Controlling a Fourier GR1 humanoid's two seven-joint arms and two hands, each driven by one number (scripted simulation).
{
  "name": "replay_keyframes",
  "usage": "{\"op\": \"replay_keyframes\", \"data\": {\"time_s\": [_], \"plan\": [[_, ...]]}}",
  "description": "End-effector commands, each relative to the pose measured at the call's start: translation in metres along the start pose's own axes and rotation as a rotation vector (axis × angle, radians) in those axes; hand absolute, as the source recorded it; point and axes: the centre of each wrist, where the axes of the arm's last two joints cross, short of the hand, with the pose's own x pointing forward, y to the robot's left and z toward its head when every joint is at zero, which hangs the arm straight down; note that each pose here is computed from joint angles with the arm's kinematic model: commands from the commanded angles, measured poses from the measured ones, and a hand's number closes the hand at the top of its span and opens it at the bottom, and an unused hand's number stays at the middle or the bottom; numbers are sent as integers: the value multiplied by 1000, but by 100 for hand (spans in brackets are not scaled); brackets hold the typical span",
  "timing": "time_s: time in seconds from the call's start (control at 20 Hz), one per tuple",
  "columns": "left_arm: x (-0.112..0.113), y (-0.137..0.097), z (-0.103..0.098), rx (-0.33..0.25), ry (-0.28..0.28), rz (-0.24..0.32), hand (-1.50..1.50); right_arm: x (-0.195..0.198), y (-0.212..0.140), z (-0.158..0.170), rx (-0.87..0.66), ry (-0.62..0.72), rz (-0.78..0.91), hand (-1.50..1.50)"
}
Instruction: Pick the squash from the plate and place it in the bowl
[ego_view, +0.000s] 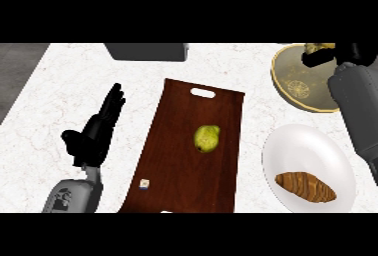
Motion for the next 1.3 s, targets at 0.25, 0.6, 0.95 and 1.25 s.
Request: {"op": "replay_keyframes", "data": {"time_s": [0.25,0.6,0.95,1.25], "plan": [[7,-10,0,-12,7,7,0,-67,17,1,238,99,-174,-150],[5,4,1,-1,-3,17,0,-92,27,11,216,-27,-385,-150],[10,1,0,7,10,-4,0,-68,-6,-12,-7,-57,-537,-150],[-4,11,6,17,23,-9,0,-96,-11,-9,32,27,-682,-150]]}}
